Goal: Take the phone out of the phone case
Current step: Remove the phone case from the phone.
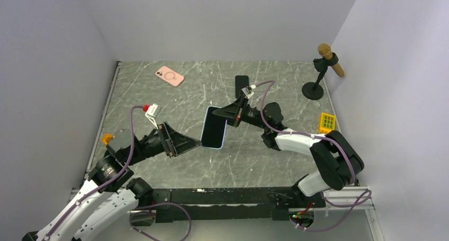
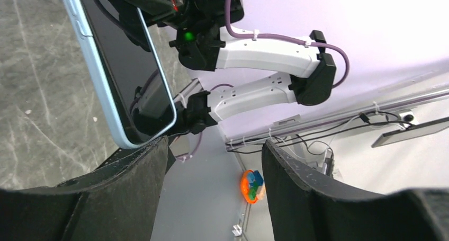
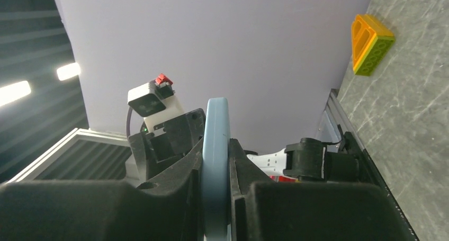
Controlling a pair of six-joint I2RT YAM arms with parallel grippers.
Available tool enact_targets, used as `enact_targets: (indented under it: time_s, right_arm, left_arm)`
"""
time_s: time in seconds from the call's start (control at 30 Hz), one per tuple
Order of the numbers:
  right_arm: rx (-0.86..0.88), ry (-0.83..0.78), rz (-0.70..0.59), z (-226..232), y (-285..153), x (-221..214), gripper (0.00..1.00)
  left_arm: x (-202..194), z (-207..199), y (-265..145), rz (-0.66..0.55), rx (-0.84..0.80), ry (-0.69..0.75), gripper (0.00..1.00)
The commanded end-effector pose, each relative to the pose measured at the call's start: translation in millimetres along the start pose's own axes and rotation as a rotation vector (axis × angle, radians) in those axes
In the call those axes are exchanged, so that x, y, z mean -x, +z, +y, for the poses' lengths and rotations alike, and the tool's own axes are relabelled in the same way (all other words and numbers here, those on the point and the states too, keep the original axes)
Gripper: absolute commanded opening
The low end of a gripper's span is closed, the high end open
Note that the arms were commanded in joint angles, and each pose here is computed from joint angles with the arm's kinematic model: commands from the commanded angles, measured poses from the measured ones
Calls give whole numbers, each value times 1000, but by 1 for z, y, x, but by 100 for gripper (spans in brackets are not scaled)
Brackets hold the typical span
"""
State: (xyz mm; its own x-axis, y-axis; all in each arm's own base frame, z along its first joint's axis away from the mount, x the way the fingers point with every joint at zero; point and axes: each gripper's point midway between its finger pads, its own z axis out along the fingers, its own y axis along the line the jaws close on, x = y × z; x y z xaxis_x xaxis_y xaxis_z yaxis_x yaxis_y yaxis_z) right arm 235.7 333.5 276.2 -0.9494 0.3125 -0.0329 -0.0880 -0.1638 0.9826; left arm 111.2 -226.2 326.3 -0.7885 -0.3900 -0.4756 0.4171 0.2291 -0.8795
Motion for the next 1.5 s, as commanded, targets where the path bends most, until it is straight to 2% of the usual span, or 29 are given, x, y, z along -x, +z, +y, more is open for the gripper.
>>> enact_targets:
  time_s: [0.0, 0.57, 1.0, 1.47]
  right_arm:
    - [101, -79, -12, 41, 5, 4, 0]
    - [150, -62, -6, 51, 0, 0, 0]
    - [161, -66, 5, 53, 2, -2, 0]
    - [195, -58, 74, 53, 13, -28, 0]
  left_arm:
    - [-1, -18, -2, -1, -103, -40, 70]
    - [-5, 11, 10, -8, -30, -110, 73]
    - [-3, 16, 12, -23, -12, -112, 75]
    - [2, 29, 28, -29, 30, -152, 73]
